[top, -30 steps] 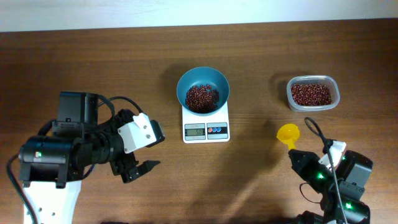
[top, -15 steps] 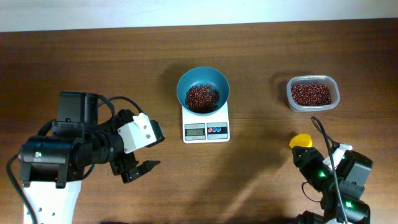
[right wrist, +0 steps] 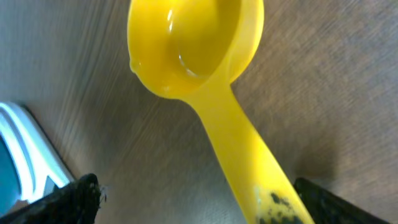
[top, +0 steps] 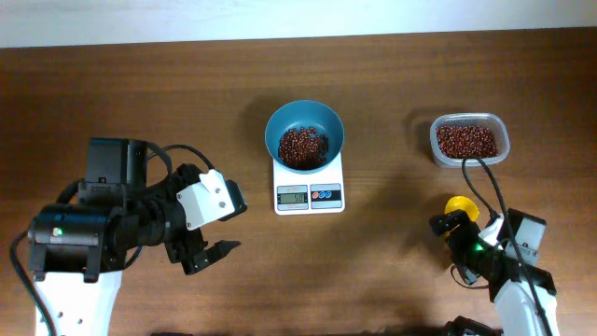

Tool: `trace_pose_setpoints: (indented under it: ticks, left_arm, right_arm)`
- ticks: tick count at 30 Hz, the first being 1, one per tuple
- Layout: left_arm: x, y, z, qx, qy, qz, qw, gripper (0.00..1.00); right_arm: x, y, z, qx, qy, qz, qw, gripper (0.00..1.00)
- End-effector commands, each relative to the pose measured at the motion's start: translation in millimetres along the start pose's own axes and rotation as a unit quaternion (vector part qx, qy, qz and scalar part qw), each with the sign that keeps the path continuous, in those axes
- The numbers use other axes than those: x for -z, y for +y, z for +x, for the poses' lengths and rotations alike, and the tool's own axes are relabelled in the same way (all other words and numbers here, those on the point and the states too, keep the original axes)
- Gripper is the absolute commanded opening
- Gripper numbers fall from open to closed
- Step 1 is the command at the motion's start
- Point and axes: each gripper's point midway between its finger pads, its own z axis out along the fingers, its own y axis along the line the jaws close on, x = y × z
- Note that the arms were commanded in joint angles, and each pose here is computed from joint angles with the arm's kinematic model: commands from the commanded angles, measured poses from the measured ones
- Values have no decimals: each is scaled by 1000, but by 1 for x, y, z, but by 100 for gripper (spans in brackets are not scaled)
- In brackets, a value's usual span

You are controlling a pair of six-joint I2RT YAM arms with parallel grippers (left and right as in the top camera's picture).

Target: Scoop item into bowl and weigh 50g on scale

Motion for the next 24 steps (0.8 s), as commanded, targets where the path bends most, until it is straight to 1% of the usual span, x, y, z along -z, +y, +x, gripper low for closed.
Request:
trace_pose_setpoints:
  ticks: [1,6,8,9,13,16,21,22,24]
  left_arm:
    - [4,2,-2,3,-4,-7,1000,99]
    - [4,2,-2,3,-4,-7,1000,99]
    - [4,2,-2,3,-4,-7,1000,99]
    - [4,2,-2,3,-4,-6,1000,99]
    - [4,2,-2,3,-4,-6,1000,99]
    - [4,2,-2,3,-4,-6,1000,99]
    - [4,2,-2,3,-4,-6,1000,99]
    - [4,2,-2,3,-4,-6,1000,99]
    - [4,2,-2,3,-4,-6,1000,99]
  right_arm:
    - [-3,1,-8,4,-6,4,1000,99]
    - [3,9,-26,13,-33,10,999,99]
    - [5,11,-27,42,-32,11,999,99]
    - [7,9,-28,53,-32,20,998,99]
    - [23,-6,-36,43,-40,94,994,99]
    - [33,-15,-36,72,-34,136,988,99]
    - [32,-20,-33,77,-23,146,986,99]
    - [31,-24,-31,89,-14,155,984,99]
    - [31,-36,-28,87,-3,185,979,99]
